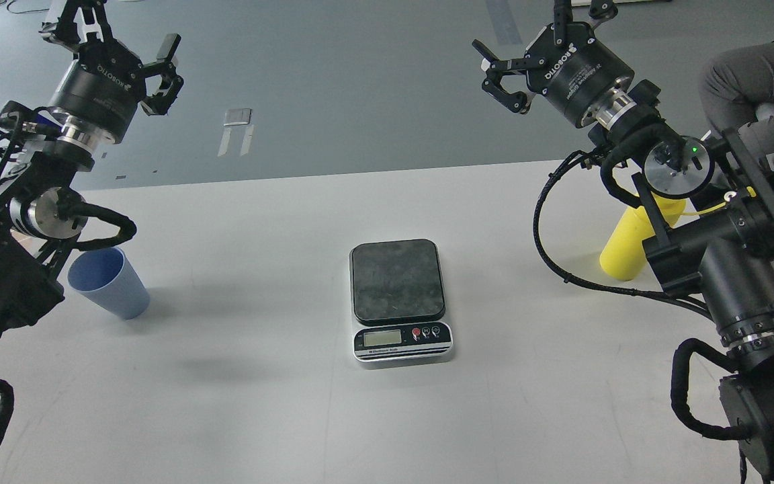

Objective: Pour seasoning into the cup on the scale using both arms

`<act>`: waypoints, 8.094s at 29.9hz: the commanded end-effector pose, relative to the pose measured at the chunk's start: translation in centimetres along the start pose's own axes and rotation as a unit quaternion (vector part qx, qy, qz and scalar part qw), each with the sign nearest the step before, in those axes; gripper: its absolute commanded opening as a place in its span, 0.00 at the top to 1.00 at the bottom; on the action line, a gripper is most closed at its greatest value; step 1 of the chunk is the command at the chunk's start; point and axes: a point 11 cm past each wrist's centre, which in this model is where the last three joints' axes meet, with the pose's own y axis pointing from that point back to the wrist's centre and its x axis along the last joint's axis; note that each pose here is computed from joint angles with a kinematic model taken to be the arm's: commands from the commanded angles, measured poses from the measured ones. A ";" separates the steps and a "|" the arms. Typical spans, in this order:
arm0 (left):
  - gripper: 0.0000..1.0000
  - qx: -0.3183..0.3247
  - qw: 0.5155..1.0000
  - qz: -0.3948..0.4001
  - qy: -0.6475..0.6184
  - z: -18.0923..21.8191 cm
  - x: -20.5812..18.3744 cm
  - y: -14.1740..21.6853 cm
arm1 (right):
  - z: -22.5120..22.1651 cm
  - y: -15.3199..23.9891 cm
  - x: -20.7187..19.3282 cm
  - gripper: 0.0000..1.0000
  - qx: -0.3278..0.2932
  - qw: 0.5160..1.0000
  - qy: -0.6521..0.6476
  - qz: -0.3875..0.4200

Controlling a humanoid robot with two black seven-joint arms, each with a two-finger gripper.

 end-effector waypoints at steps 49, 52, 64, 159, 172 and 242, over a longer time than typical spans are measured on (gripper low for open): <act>0.02 0.034 0.999 -0.020 -0.035 -1.5 -0.4 0.8 | -0.3 0.1 -0.6 0.00 0.006 1.000 0.001 -0.012; 0.02 0.050 0.996 -0.034 -0.060 -1.8 -0.7 0.8 | -0.3 0.1 -0.6 0.00 0.006 1.000 0.001 -0.012; 0.02 0.139 0.882 -0.229 -0.387 3.9 -3.7 2.7 | -0.3 0.1 -0.6 0.00 0.007 1.000 0.001 -0.013; 1.00 0.436 0.588 -0.202 -0.651 -1.7 12.6 22.0 | -0.5 -0.1 -1.0 0.00 0.009 1.000 0.003 -0.014; 1.00 0.334 0.643 -0.240 -0.646 3.1 5.9 10.0 | -1.0 0.0 -0.8 0.00 0.016 1.000 0.001 -0.010; 1.00 0.183 0.524 -0.538 -0.635 -13.1 -18.5 1.8 | -3.0 0.3 -0.5 0.00 0.047 0.999 -0.010 -0.002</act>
